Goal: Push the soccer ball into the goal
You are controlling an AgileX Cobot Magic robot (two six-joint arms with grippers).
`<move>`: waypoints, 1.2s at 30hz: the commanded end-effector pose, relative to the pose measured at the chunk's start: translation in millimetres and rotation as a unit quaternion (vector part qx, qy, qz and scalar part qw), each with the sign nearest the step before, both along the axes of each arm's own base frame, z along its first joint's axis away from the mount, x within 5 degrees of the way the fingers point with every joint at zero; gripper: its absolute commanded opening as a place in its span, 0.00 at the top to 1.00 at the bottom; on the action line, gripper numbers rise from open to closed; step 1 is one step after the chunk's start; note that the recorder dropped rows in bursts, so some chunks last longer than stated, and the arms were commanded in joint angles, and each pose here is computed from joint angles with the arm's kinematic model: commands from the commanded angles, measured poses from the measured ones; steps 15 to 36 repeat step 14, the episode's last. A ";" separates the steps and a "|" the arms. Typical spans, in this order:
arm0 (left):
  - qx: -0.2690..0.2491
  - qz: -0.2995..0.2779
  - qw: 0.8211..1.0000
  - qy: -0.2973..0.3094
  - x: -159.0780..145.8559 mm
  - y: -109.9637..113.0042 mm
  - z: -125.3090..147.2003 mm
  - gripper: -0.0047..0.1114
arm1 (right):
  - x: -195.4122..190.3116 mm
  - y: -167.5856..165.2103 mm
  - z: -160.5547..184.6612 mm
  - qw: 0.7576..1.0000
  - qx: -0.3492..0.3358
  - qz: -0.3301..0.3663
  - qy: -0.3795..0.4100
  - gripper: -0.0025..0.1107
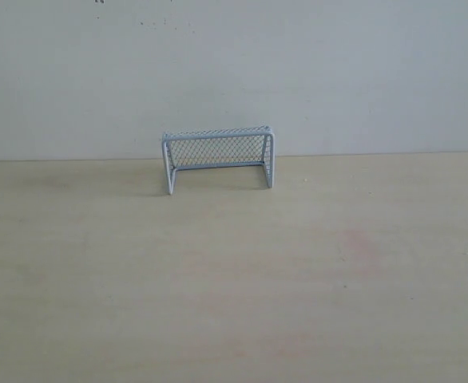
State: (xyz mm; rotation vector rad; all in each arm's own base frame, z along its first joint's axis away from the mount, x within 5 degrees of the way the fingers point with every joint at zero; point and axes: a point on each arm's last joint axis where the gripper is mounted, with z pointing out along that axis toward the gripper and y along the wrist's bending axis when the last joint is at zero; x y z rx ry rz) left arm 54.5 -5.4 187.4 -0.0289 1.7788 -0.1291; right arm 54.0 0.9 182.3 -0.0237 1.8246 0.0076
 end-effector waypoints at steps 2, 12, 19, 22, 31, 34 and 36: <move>-0.005 0.001 1.000 0.000 -0.1 0.0 -0.8 0.92 | -0.1 0.2 1.5 1.000 0.000 0.002 -0.008 0.98; -0.005 0.001 1.000 0.000 -0.1 0.0 -0.8 0.92 | -0.1 0.8 1.8 1.000 0.010 0.002 -0.009 0.98; -0.005 0.001 1.000 0.000 -0.1 0.0 -0.8 0.92 | -0.1 0.8 1.8 1.000 0.010 0.002 -0.009 0.98; -0.005 0.001 1.000 0.000 -0.1 0.0 -0.8 0.92 | -0.1 0.8 1.8 1.000 0.010 0.002 -0.009 0.98; -0.005 0.001 1.000 0.000 -0.1 0.0 -0.8 0.92 | -0.1 0.8 1.8 1.000 0.010 0.002 -0.009 0.98; -0.005 0.001 1.000 0.000 -0.1 0.0 -0.8 0.92 | -0.1 0.8 1.8 1.000 0.010 0.002 -0.009 0.98; -0.005 0.001 1.000 0.000 -0.1 0.0 -0.8 0.92 | -0.1 0.8 1.8 1.000 0.010 0.002 -0.009 0.98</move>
